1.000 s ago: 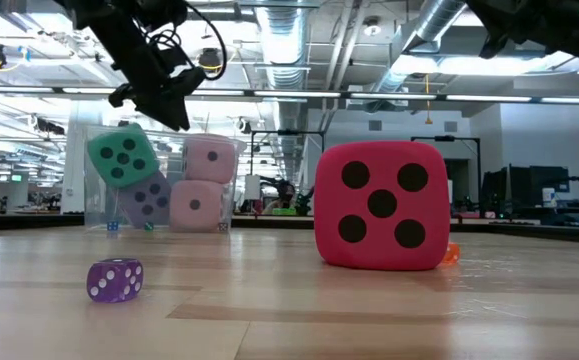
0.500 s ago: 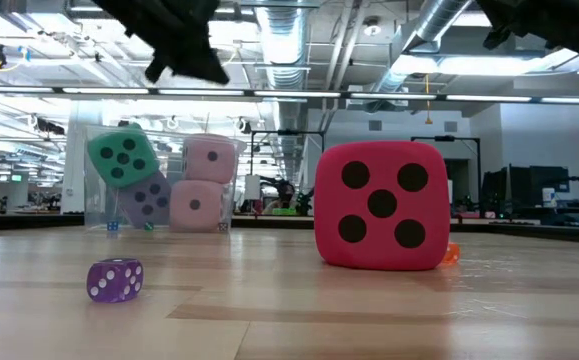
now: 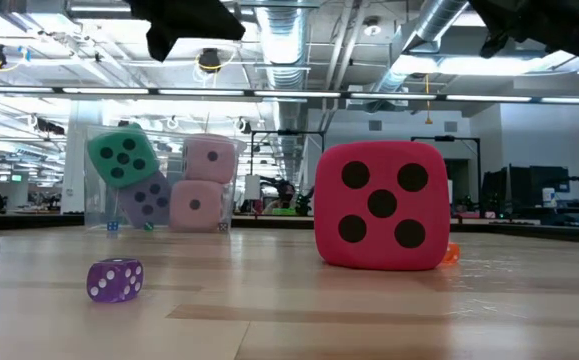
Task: Pick & Place Dice
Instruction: Put the small purple dice into the transparent container
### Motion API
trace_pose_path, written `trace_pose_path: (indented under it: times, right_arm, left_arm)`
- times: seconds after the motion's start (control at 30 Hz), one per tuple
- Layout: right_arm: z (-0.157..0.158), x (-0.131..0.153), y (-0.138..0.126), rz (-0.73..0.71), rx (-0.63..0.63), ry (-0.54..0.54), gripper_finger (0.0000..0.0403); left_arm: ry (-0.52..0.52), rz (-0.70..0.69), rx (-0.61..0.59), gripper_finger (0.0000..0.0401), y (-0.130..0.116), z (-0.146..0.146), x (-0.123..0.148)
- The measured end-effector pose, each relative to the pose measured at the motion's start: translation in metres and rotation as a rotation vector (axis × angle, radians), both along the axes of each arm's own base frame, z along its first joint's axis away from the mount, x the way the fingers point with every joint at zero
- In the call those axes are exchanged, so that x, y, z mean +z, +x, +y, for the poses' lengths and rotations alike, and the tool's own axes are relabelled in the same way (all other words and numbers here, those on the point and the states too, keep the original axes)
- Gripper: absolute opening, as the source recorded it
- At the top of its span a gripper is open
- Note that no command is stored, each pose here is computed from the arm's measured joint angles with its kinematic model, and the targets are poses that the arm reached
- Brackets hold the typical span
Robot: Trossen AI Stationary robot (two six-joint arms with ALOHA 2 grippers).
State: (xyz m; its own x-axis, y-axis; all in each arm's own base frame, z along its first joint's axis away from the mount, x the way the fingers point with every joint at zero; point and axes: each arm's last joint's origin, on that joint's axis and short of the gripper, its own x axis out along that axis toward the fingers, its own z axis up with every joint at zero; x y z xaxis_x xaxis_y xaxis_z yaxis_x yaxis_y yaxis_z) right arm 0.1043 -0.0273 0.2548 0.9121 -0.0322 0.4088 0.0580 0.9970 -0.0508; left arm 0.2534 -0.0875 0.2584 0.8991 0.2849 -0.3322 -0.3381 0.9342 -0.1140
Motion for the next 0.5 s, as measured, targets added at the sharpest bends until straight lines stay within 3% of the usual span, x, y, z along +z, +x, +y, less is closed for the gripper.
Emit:
trace_pose_path:
  times: [0.2, 0.5]
  right_arm:
    - [0.001, 0.0, 0.0, 0.008, 0.05, -0.006, 0.0]
    - [0.001, 0.0, 0.0, 0.009, 0.039, -0.032, 0.0]
  left_arm:
    - [0.015, 0.074, -0.099, 0.0, 0.012, -0.039, -0.037]
    - [-0.13, 0.079, -0.126, 0.0, 0.017, -0.079, -0.076]
